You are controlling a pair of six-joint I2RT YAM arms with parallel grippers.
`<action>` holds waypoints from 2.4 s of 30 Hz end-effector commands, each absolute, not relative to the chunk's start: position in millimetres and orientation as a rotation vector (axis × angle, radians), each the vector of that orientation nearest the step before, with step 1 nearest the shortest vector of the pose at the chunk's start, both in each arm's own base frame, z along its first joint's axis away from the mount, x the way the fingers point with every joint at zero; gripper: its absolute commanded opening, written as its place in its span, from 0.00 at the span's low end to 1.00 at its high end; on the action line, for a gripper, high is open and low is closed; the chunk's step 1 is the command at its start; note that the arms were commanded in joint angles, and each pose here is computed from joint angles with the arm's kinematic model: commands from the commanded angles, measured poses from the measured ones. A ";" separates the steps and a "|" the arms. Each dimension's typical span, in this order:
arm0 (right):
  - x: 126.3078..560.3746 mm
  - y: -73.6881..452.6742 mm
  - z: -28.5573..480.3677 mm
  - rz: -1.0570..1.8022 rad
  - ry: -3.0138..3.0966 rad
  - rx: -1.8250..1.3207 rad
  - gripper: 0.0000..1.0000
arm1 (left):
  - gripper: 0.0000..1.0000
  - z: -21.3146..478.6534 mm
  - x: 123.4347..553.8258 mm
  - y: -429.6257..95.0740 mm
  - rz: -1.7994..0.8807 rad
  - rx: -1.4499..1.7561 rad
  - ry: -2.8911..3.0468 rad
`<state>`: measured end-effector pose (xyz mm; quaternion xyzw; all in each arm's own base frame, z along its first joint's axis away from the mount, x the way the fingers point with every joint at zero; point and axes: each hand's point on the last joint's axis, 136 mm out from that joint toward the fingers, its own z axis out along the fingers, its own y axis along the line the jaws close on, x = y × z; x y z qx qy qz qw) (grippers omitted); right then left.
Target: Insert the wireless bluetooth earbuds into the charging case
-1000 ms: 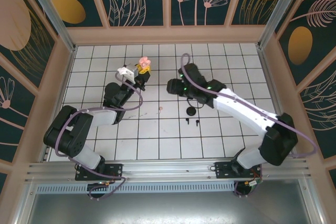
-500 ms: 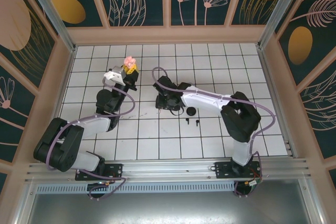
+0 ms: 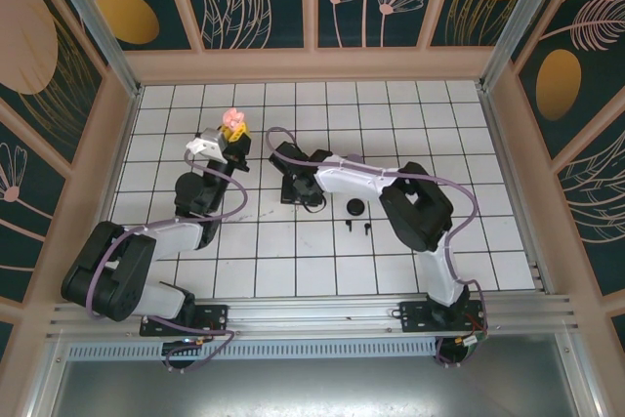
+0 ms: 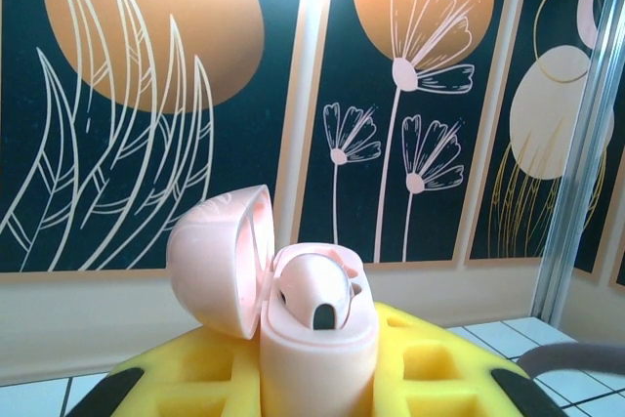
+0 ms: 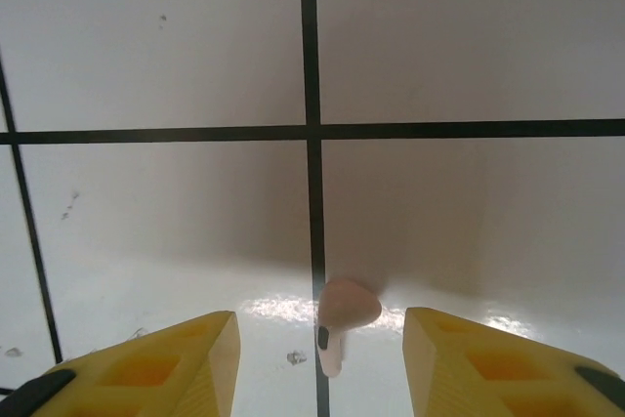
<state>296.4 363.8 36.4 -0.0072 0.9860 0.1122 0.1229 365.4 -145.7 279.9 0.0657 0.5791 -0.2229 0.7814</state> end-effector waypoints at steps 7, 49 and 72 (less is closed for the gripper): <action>290.5 365.9 22.3 0.250 2.925 -0.047 0.43 | 0.00 300.1 353.6 -133.6 -0.496 0.117 1.163; 298.4 352.2 27.9 0.242 2.834 -0.102 0.16 | 0.00 301.6 357.1 -148.9 -0.578 0.177 1.175; 298.6 336.0 52.3 0.276 2.746 -0.116 0.14 | 0.00 305.7 355.8 -165.0 -0.643 0.252 1.182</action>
